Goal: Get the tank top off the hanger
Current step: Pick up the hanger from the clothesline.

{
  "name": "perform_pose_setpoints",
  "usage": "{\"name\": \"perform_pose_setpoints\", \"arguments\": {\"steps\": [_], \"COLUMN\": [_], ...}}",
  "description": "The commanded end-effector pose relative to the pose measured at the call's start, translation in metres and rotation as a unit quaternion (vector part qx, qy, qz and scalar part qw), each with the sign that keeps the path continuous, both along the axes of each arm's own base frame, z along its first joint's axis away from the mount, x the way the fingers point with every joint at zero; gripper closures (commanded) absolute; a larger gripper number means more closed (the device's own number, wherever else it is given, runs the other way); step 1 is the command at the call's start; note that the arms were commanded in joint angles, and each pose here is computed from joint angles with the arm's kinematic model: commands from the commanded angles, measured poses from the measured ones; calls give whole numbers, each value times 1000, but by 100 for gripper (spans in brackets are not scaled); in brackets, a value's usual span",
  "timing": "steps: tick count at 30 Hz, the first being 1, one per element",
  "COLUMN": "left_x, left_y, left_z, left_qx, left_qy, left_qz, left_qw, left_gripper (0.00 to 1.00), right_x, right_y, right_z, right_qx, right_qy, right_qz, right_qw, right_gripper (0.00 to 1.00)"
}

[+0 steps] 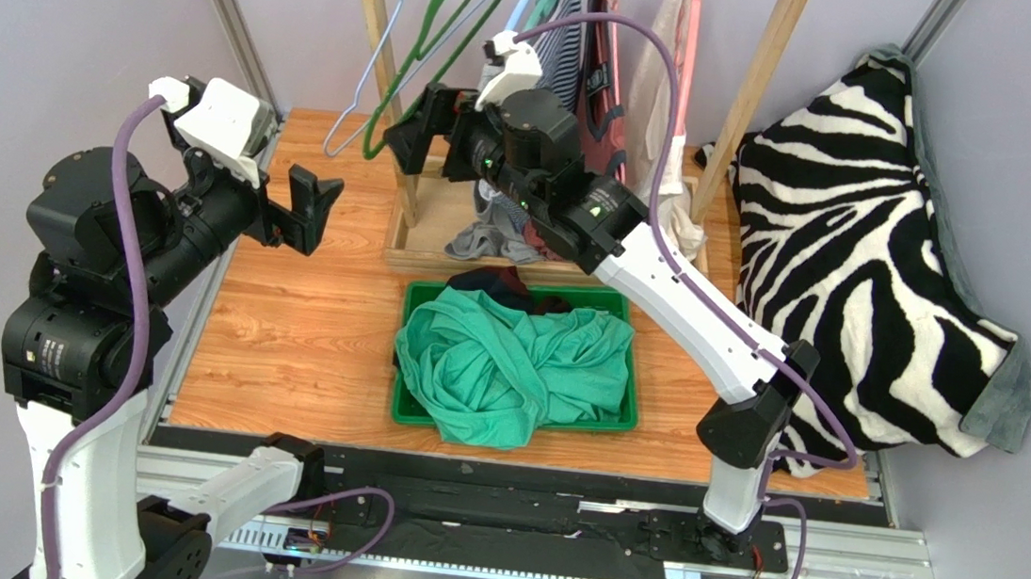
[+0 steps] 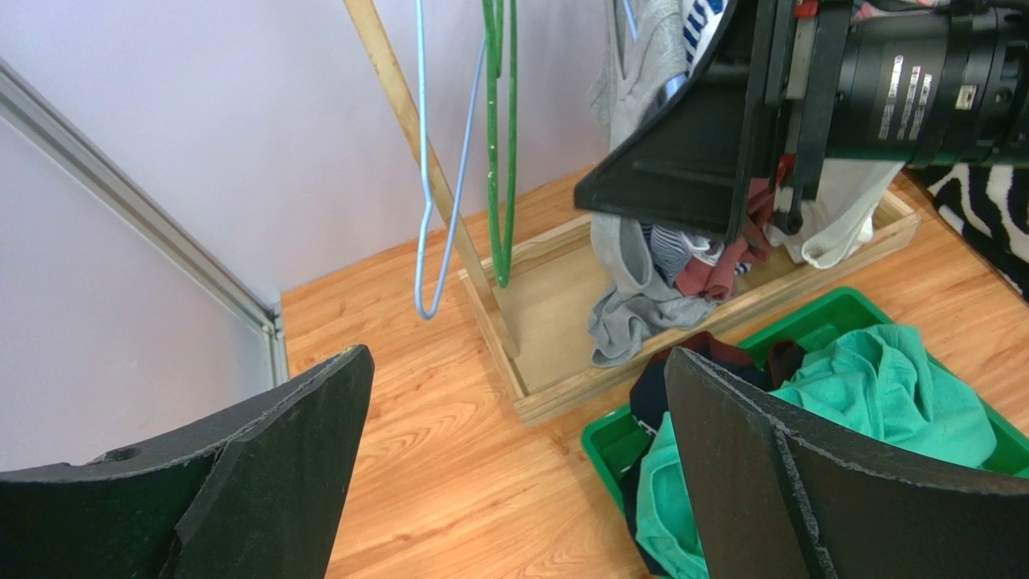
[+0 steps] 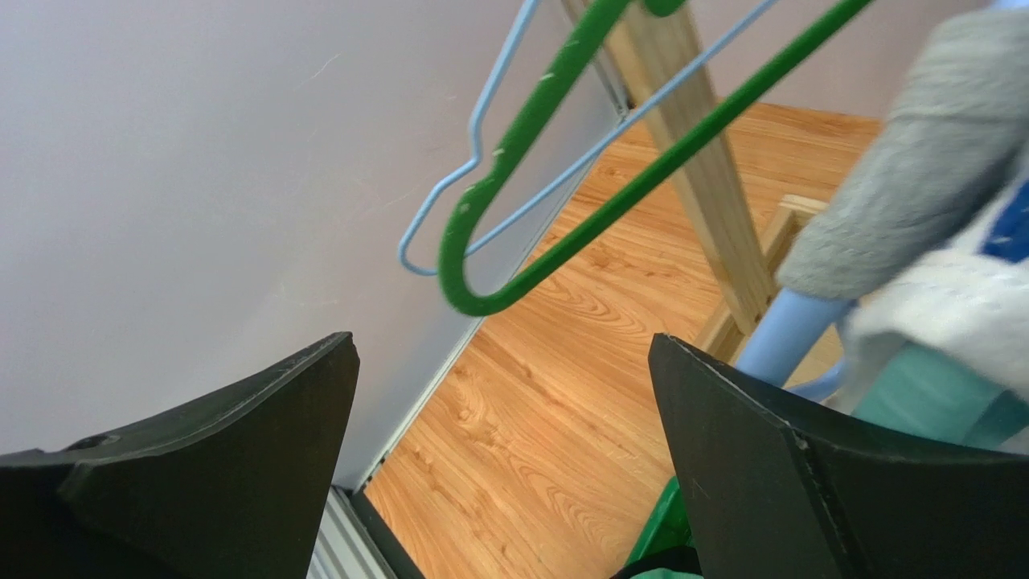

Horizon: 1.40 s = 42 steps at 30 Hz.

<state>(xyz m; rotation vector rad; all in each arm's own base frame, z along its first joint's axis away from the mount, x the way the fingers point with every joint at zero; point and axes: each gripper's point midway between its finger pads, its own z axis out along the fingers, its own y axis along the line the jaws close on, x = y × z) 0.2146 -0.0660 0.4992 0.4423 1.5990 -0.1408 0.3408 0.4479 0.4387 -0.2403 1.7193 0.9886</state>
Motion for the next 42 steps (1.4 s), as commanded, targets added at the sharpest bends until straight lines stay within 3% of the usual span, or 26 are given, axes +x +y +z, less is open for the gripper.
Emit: {"name": "perform_pose_setpoints", "arguments": {"steps": [1, 4, 10, 20, 23, 26, 32, 35, 42], "left_x": [-4, -7, -6, -7, -6, -6, -4, -5, -9], "left_y": [3, 3, 3, 1, 1, 0, -1, -2, -1], "left_z": [11, 10, 6, 9, 7, 6, 1, 0, -1], "left_qx": [-1, 0, 1, -2, -2, 0, 3, 3, 6], "left_qy": [-25, -25, -20, -23, -20, -19, -13, -11, -14], "left_qz": [4, 2, 2, -3, -3, -5, -7, -11, -11], "left_qw": [1000, 1000, 1000, 1000, 1000, 1000, 1000, 1000, 1000], "left_gripper": [1, 1, 1, 1, 1, 1, 1, 1, 1], "right_x": [16, 22, 15, 27, 21, -1, -16, -25, 9], "right_y": [-53, -75, -115, -193, -184, -157, -154, -136, -123], "right_z": [41, 30, 43, 22, 25, 47, 99, 119, 119], "right_qx": [58, 25, 23, -19, -23, 3, 51, 75, 75], "right_qy": [6, 4, -18, 6, -10, -56, -138, -161, -134], "right_qz": [-80, -116, -138, -219, -179, -78, -38, 25, 6], "right_qw": [995, 993, 990, 976, 983, 995, 988, 984, 988], "right_gripper": [0, 0, 0, 0, 0, 7, 10, 10, 11]}}
